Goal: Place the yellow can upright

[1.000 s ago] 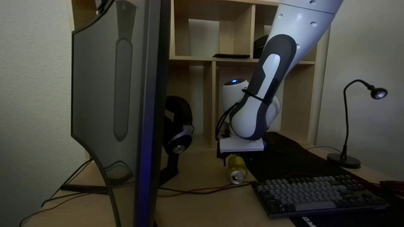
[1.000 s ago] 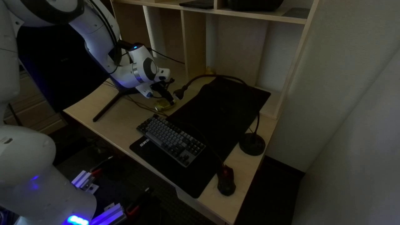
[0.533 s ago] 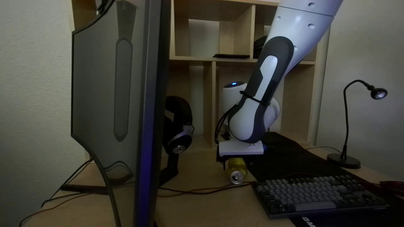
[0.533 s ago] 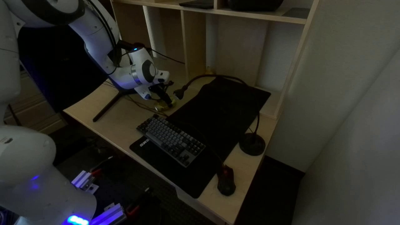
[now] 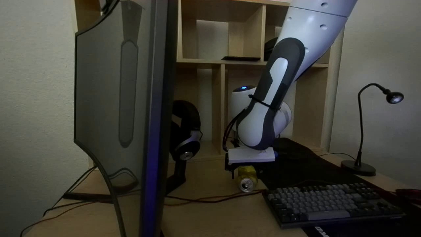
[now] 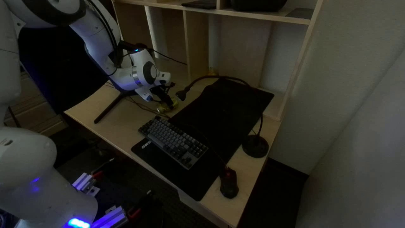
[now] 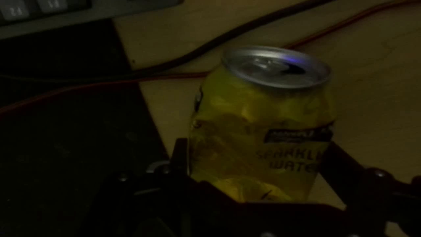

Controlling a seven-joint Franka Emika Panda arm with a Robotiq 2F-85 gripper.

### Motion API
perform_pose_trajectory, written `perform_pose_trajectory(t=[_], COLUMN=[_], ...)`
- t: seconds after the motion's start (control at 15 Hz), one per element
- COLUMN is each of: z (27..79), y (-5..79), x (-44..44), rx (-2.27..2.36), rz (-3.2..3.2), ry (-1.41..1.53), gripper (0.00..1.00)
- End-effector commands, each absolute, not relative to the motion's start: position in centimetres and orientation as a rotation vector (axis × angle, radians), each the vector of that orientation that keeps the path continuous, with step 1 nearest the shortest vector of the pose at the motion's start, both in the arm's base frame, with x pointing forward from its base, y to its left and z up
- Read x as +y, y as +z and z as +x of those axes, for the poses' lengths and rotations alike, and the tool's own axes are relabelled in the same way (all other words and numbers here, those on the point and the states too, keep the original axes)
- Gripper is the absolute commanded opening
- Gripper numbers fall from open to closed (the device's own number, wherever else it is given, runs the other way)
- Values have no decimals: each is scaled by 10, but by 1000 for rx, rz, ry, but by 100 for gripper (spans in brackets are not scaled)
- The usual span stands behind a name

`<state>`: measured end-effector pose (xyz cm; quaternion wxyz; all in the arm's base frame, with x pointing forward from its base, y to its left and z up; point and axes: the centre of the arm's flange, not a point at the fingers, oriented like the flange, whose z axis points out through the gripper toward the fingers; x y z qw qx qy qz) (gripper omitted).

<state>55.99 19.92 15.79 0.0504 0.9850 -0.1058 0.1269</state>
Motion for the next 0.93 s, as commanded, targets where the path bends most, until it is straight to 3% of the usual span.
perform_pose_trajectory(t=[0.0, 0.13, 0.4, 0.87], z=[556, 556, 555, 546], y=[159, 159, 159, 168], x=[196, 196, 197, 222], rx=[-299, -307, -329, -431], rz=[3013, 3019, 3026, 3311], ry=[376, 365, 346, 34], gripper=[74, 72, 48, 45])
